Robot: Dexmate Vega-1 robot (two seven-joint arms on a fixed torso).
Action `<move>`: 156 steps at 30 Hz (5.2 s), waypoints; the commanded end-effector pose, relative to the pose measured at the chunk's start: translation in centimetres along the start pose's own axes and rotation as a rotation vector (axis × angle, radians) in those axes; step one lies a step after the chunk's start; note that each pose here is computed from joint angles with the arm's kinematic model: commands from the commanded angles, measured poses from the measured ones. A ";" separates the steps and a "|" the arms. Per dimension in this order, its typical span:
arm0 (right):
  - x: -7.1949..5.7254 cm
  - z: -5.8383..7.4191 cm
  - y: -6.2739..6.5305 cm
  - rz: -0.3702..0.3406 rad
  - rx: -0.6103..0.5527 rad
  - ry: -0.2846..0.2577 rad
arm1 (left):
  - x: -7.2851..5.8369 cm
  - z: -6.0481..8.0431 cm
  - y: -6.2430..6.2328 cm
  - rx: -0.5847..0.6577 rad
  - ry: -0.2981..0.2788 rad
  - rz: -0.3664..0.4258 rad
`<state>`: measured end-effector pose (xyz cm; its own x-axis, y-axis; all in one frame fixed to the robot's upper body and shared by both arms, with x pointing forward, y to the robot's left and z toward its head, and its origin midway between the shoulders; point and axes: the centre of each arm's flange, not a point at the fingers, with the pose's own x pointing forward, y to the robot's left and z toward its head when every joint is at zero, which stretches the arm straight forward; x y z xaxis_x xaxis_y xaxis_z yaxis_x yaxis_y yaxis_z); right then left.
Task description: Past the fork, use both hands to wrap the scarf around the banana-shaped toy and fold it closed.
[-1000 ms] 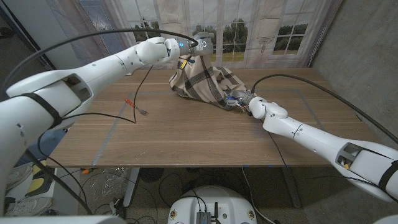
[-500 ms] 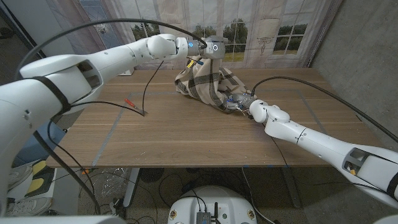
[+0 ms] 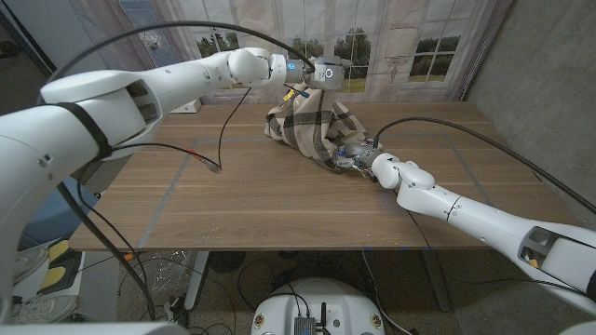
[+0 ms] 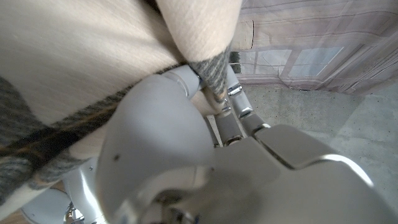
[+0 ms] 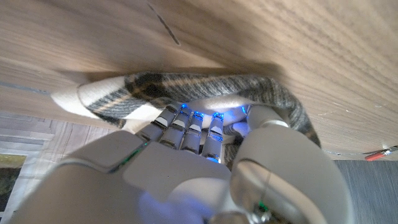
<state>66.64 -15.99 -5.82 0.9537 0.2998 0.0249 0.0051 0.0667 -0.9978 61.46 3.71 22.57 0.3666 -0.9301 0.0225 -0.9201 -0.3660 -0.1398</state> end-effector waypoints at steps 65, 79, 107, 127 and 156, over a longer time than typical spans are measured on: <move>-8.0 3.7 -4.2 -0.195 -0.103 -0.048 | 8.0 7.3 7.2 0.041 0.160 0.521; -10.6 3.0 -6.6 -0.331 -0.113 0.052 | 4.8 7.1 7.6 0.041 0.292 0.474; -13.7 1.8 -8.9 -0.534 -0.072 0.188 | -1.7 7.3 8.2 -0.085 0.624 0.355; -12.5 -1.8 -9.0 -0.577 0.232 0.130 | -5.8 7.4 9.0 -0.409 0.953 0.359; -11.5 -4.1 -9.0 -0.624 0.725 -0.171 | -11.9 9.5 6.1 -1.184 1.312 0.389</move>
<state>56.50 -23.28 2.46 0.8142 0.1213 0.5678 0.3413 0.6912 -0.6370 52.03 10.10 12.70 0.1598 -0.2808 0.9464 -0.9135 0.3213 0.2496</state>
